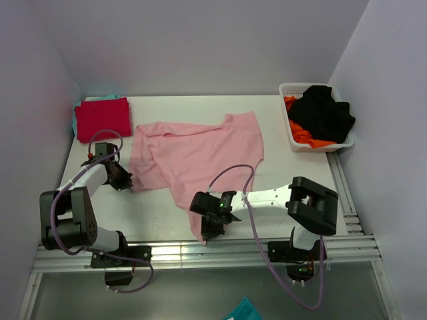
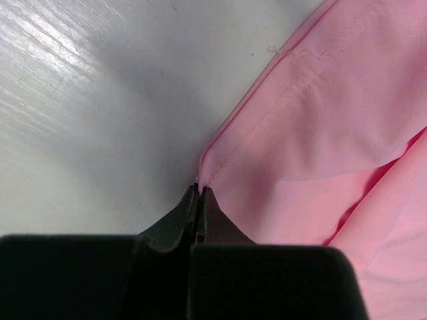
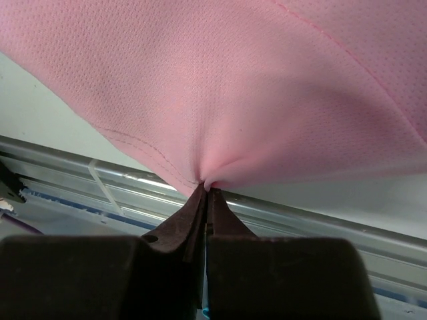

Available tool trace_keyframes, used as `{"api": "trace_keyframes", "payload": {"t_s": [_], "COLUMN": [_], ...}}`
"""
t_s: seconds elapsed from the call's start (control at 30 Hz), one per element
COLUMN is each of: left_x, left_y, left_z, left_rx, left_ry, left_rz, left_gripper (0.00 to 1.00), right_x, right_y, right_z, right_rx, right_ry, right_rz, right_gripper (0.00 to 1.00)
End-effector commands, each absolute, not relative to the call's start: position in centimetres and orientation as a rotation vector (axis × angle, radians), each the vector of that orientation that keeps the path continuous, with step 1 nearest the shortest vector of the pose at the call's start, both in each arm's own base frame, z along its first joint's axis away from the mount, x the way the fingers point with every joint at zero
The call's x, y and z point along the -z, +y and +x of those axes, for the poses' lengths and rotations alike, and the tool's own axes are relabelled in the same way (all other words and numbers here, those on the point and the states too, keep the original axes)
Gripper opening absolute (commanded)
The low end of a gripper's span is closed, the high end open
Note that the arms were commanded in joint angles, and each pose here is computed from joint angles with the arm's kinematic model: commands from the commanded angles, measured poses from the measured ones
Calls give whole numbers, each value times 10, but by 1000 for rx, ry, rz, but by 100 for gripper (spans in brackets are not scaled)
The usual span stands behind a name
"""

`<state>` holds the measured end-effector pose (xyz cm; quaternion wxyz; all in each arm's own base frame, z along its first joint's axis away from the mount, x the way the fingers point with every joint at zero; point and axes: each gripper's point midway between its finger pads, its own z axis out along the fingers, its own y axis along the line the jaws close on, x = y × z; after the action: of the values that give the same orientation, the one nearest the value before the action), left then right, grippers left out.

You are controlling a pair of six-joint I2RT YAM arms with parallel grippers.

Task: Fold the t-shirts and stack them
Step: Flatten out the tshirt

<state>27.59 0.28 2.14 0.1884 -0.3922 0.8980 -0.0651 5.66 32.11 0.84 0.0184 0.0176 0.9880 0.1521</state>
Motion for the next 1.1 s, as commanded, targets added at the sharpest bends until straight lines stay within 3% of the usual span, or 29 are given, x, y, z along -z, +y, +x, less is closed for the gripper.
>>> {"api": "trace_keyframes", "payload": {"t_s": [0.0, 0.2, 0.37, 0.57, 0.7, 0.9, 1.07], "left_x": [-29, -76, -155, -172, -200, -218, -257], "left_y": [3, 1, -10, -11, -10, -51, -50], "left_z": [284, 298, 292, 263, 267, 281, 260], "left_rx": [233, 291, 341, 308, 392, 892, 690], "left_ry": [2491, 2422, 2323, 2283, 2165, 1973, 1980], "left_rz": [-1066, -972, -861, -780, -726, -693, -650], "left_gripper": [0, 0, 0, 0, 0, 0, 0], "right_x": [34, -36, -169, -292, -317, -323, -363], "right_y": [256, 254, 238, 162, 125, 93, 78], "right_z": [48, 81, 142, 154, 144, 133, 131], "right_rx": [-11, -22, -193, -277, -376, -487, -550], "right_ry": [3088, 2928, 2605, 2336, 2242, 2168, 2076], "right_rz": [30, 6, 132, 237, 234, 272, 252], "right_gripper": [0, 0, 0, 0, 0, 0, 0]}}
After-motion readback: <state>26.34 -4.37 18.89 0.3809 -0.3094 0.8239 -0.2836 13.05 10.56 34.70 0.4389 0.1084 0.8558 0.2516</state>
